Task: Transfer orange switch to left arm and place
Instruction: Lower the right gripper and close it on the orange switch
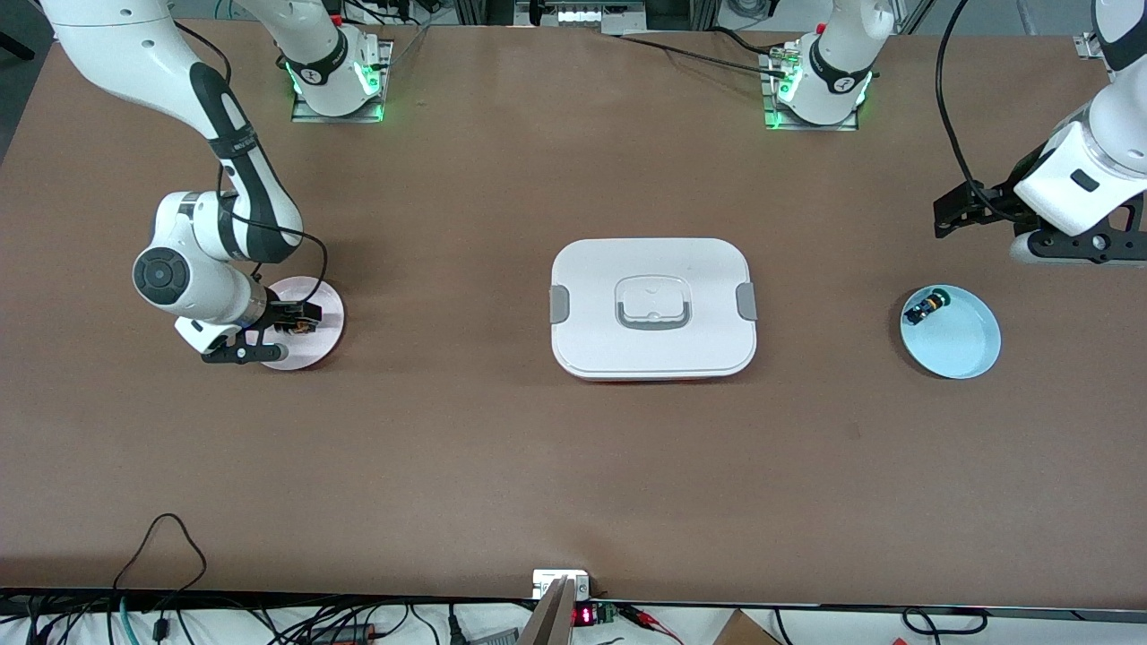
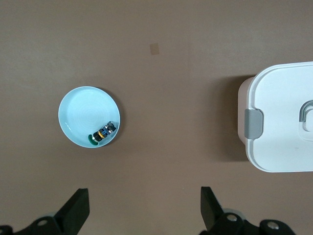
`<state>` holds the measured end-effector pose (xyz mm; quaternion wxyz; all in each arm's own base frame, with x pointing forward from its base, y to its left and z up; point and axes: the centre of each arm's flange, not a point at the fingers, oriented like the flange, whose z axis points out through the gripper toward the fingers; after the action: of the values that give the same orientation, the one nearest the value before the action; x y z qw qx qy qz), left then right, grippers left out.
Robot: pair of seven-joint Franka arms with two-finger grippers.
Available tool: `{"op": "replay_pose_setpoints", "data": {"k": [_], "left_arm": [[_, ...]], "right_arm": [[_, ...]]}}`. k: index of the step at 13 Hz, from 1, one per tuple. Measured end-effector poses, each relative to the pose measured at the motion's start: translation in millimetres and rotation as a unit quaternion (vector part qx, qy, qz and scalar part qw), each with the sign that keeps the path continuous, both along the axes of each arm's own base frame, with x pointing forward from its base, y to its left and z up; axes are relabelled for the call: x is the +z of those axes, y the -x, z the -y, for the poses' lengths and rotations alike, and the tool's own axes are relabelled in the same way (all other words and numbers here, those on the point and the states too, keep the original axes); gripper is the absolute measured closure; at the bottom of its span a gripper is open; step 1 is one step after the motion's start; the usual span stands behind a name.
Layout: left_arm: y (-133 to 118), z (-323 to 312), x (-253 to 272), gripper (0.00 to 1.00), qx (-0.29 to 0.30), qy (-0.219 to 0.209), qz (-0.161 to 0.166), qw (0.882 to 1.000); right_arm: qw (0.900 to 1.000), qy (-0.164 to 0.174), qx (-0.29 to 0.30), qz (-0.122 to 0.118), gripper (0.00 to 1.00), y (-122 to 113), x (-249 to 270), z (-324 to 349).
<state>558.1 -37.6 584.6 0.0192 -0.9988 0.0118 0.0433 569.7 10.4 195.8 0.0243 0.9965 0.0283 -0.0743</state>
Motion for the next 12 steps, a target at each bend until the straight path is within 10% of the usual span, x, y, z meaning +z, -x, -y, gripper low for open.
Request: {"op": "replay_pose_setpoints", "data": {"k": [9, 12], "left_arm": [[0, 0, 0, 0.0, 0.0, 0.0, 0.0, 1.0], [0, 0, 0, 0.0, 0.0, 0.0, 0.0, 1.0]], "right_arm": [[1.0, -0.001, 0.001, 0.015, 0.0, 10, -16, 0], [1.0, -0.001, 0.004, 0.016, 0.28, 9, -15, 0]]}}
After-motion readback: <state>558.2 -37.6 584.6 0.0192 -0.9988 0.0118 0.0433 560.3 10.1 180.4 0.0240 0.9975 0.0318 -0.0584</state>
